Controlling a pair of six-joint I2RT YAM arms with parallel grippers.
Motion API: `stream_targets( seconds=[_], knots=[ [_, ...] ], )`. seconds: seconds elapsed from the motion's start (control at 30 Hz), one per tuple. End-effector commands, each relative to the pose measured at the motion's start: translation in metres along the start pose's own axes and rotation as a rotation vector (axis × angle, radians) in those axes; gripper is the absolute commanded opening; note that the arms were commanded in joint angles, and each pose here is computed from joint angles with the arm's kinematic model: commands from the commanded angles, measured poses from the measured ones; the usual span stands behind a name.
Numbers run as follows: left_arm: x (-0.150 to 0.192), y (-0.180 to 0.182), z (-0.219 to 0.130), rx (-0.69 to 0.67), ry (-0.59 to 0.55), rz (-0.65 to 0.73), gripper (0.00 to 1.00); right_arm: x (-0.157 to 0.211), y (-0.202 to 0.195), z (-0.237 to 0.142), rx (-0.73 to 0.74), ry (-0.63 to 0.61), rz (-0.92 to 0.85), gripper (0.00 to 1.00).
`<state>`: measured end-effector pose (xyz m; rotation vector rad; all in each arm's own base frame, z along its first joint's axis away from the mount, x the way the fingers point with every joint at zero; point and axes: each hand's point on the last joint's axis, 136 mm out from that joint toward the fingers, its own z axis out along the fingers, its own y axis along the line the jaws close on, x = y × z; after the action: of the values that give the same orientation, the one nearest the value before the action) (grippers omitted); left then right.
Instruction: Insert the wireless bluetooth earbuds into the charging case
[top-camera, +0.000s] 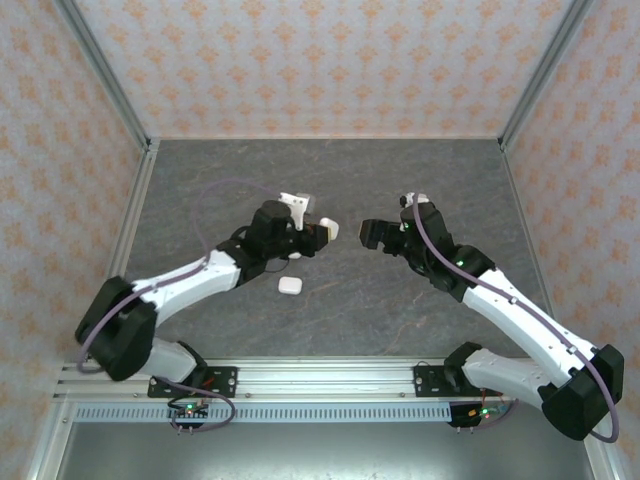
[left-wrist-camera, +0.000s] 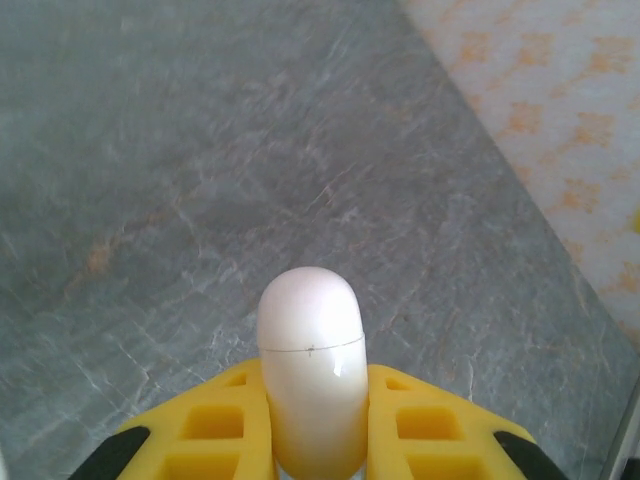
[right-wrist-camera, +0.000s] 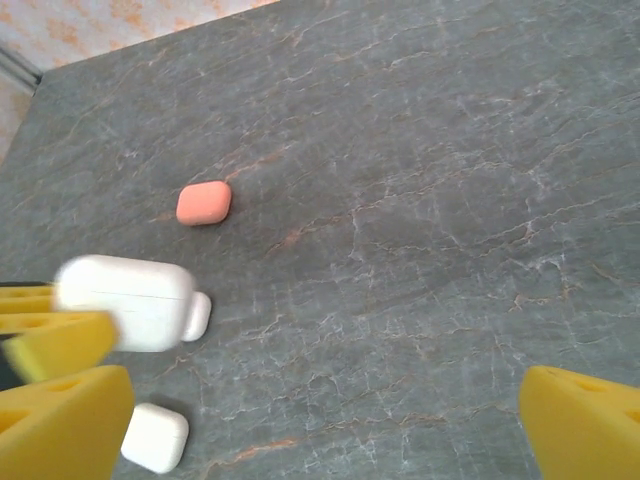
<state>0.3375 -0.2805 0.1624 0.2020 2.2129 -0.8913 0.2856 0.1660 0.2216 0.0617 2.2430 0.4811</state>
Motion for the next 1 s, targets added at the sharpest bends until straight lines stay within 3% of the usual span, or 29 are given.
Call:
stream_targets(
  seconds=[0.0,0.5,0.97],
  knots=[
    [-0.019,-0.002,0.018,0.017,-0.052,-0.139,0.0,-0.005,-0.012,-0.002,0.055,-0.039,0.022,0.99],
    [0.022,0.023,0.073,-0.043,0.062,-0.262,0.02,0.009,-0.017,0.006,0.065,-0.002,0.033,0.99],
    [0.043,0.035,0.094,-0.055,0.109,-0.308,0.15,0.013,-0.018,0.006,0.068,0.013,0.025,0.99]
  ],
)
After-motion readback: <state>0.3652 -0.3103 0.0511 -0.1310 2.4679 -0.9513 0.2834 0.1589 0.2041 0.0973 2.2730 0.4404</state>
